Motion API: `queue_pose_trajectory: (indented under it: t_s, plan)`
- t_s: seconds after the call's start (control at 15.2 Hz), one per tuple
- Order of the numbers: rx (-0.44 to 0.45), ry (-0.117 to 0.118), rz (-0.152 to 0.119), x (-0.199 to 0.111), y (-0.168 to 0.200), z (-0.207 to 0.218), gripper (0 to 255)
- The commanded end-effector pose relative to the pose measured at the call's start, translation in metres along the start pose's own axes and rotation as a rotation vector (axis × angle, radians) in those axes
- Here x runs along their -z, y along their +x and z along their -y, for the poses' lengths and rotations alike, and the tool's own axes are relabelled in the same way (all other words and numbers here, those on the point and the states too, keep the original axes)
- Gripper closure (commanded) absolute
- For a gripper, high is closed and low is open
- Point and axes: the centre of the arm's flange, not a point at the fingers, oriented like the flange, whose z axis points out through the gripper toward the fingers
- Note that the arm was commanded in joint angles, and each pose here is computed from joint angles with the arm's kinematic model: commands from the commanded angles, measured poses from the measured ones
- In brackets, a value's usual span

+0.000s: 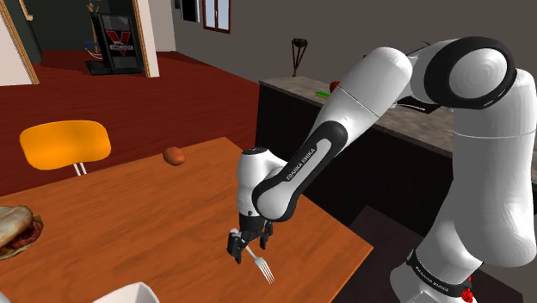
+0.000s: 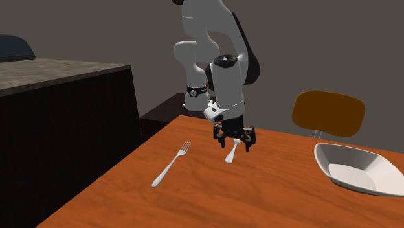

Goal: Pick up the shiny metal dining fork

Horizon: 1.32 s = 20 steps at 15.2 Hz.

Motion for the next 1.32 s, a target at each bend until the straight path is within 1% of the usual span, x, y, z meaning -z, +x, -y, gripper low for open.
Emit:
queue_pose_trajectory:
  t_s: [0.0,0.59,1.25]
  plan:
    - [0.0,0.0,-0.001,-0.002,0.001,-0.001,255]
    - [0.0,0.0,-0.001,-0.002,0.0,0.0,255]
    - [0.0,0.0,-0.001,0.05,-0.01,0.005,255]
